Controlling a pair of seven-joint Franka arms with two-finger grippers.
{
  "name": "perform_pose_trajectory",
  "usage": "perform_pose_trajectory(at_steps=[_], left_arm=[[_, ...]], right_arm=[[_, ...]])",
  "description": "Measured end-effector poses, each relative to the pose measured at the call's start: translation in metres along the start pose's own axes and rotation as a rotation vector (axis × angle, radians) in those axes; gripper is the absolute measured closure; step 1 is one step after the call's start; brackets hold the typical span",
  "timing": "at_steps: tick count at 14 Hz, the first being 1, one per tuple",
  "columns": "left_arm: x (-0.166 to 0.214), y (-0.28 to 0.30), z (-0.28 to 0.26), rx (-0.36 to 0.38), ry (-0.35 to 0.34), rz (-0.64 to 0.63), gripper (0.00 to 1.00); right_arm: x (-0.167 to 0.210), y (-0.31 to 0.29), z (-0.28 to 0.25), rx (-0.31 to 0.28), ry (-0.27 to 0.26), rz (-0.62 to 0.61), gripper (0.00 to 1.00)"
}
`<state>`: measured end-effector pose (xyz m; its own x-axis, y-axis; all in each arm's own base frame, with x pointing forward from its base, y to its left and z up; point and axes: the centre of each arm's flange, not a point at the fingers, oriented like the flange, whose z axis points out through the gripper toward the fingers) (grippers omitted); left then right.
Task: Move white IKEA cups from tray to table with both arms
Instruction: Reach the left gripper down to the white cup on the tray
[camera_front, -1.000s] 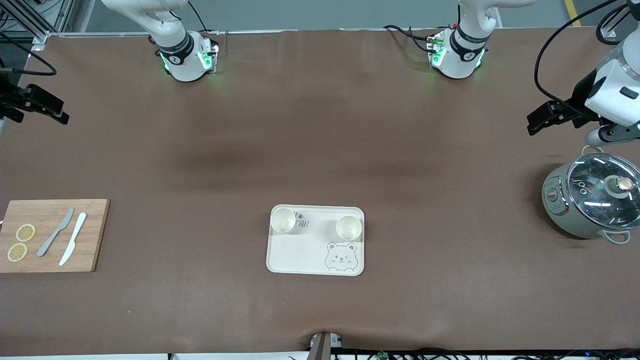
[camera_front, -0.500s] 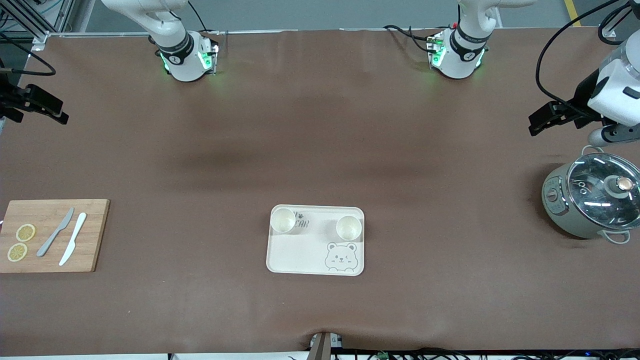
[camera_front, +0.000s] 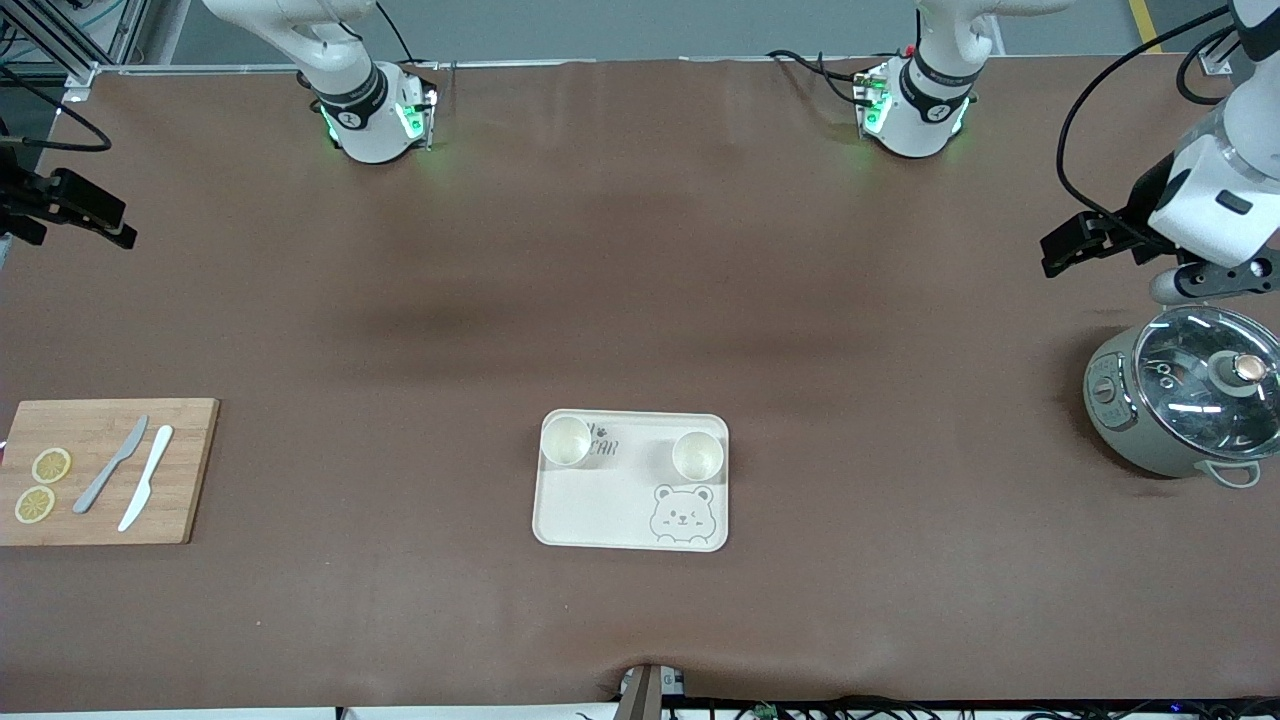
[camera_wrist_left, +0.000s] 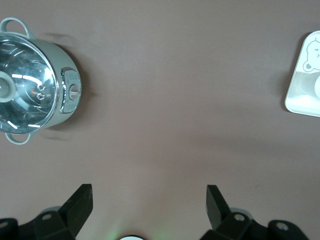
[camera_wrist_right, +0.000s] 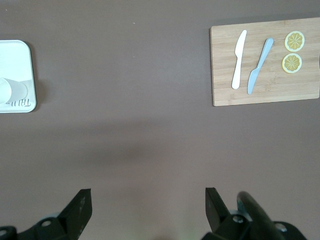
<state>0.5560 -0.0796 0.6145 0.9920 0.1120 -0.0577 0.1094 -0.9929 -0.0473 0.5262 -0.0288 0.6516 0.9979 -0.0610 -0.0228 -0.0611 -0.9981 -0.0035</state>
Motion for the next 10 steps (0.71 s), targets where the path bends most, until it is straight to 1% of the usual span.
perform_pose_trajectory(at_steps=[3, 7, 10], left_arm=[[0.008, 0.013, 0.012, -0.002, 0.003, 0.020, 0.00], [0.028, 0.032, 0.030, -0.017, 0.045, 0.038, 0.00], [0.038, 0.062, 0.052, -0.024, 0.055, 0.013, 0.00]], right_arm=[[0.000, 0.000, 0.000, 0.000, 0.000, 0.000, 0.00], [0.000, 0.000, 0.000, 0.000, 0.000, 0.000, 0.00], [0.000, 0.000, 0.000, 0.000, 0.000, 0.000, 0.00]])
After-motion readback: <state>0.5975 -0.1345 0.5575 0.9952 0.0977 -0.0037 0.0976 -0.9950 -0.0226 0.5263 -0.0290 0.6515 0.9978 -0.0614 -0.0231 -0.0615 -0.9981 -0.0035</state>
